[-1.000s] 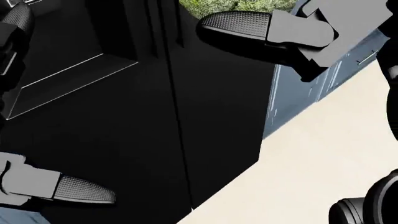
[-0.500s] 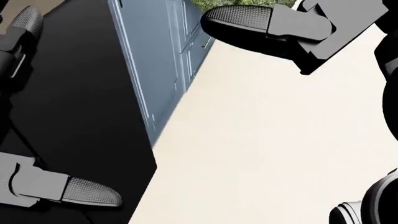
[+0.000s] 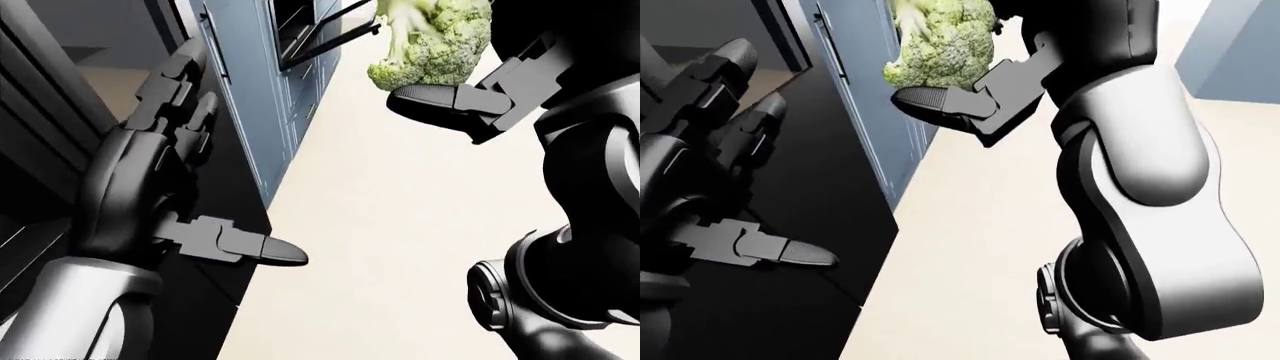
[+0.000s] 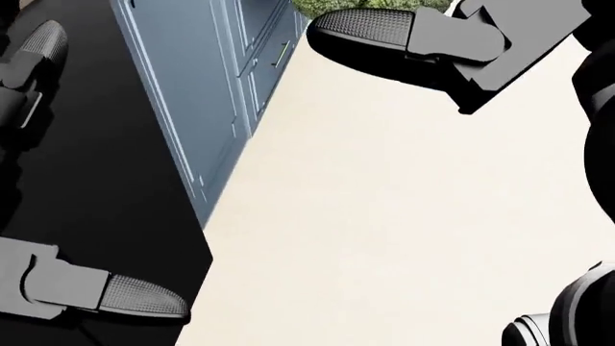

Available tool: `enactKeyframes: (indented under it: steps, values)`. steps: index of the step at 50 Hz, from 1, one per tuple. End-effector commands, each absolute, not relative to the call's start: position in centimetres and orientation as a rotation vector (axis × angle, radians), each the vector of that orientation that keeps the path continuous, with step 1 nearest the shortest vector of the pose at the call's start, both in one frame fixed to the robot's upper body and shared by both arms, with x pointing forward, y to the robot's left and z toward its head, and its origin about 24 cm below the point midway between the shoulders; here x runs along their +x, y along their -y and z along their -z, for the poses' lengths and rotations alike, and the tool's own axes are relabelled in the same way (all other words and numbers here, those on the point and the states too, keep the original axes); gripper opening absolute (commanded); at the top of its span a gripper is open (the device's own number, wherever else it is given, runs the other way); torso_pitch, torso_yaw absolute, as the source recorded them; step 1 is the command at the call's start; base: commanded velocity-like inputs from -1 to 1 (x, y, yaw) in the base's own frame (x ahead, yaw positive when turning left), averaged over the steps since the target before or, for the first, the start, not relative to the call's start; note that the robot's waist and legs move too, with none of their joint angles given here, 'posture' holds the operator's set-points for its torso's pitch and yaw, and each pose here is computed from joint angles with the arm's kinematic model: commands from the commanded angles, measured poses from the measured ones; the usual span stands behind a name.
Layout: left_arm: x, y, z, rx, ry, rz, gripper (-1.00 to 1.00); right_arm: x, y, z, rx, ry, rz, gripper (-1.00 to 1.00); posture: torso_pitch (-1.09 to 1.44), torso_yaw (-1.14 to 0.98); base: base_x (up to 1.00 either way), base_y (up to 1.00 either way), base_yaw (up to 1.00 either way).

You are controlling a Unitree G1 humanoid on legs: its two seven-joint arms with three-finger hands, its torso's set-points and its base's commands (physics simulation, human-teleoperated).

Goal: Place the broccoli on the top rack of the oven.

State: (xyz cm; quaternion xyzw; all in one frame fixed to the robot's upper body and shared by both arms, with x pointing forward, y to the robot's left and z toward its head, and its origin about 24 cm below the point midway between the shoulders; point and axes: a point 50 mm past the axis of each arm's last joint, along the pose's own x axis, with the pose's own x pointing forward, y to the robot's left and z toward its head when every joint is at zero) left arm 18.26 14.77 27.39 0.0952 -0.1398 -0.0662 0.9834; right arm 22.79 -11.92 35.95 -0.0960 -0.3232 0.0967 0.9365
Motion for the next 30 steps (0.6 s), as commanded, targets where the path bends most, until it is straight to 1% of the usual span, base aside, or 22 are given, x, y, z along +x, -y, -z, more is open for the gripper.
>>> enactKeyframes:
  steps: [1,30]
  values:
    - [18.11,-15.08,-28.26,0.176,0.337,0.101,1.00,22.23,12.01,-36.69,-0.195,0.714,-0.184,-1.00,0.00,0.00,0.00,0.00,0.00]
    - [18.19,-15.02,-28.06,0.183,0.330,0.106,1.00,22.21,11.92,-36.52,-0.195,0.707,-0.193,-1.00,0.00,0.00,0.32,-0.42,0.00]
